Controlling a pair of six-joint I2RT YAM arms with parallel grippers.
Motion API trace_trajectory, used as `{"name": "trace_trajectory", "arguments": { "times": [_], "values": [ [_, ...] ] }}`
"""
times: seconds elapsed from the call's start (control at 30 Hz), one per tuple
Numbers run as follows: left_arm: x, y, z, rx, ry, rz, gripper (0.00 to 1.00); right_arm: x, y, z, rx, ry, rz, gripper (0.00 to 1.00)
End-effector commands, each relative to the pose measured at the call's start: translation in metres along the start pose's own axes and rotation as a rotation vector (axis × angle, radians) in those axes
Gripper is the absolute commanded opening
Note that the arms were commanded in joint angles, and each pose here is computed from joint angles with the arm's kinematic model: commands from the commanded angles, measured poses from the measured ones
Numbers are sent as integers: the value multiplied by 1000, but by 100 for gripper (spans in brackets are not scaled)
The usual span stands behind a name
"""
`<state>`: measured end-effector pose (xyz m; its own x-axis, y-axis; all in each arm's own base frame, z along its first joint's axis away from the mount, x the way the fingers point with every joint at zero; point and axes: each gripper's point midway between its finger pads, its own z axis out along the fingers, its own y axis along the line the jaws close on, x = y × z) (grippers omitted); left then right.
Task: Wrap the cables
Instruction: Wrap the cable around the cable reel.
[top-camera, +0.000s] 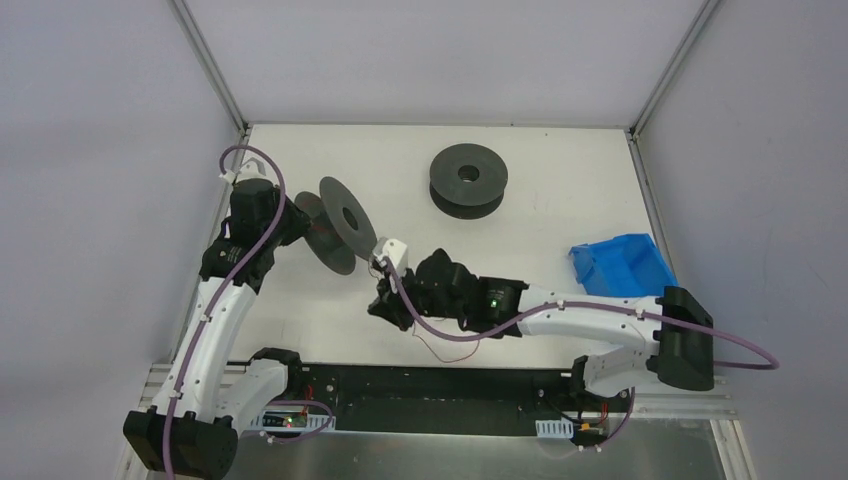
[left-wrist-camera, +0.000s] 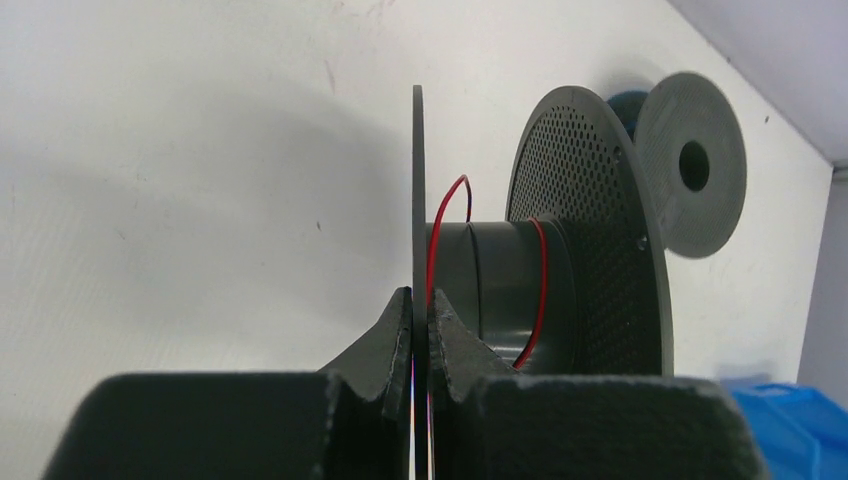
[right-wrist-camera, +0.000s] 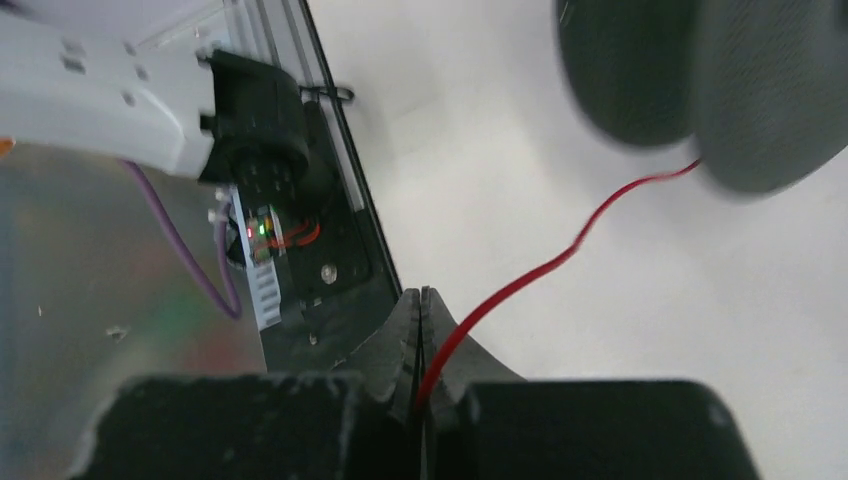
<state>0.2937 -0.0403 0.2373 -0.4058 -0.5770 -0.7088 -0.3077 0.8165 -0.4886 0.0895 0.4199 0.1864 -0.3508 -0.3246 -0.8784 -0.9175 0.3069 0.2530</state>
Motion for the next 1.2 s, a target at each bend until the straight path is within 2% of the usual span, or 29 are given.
{"name": "trace_trajectory", "arguments": {
  "times": [0.0,0.07,0.23,0.67,0.83,1.17],
  "values": [
    [8,-26,-1,182,35,202,0,-50,-18,-3,42,5,-45,0],
    [24,-27,-10,274,62,368,0,-77,-42,4,77,3,-32,0],
    [40,-15,-19,311,57,531,0,-110,-65,7,70,-13,34,0],
    [76,-16,-15,353,169,666,0,-172,-78,-3,-86,-133,196,0],
    [89,-24,-21,433,213,668,0,-170,-101,0,-84,-123,225,0],
    [84,-56,-60,605,210,580,0,-111,-175,-21,-3,-24,270,0]
  ]
}}
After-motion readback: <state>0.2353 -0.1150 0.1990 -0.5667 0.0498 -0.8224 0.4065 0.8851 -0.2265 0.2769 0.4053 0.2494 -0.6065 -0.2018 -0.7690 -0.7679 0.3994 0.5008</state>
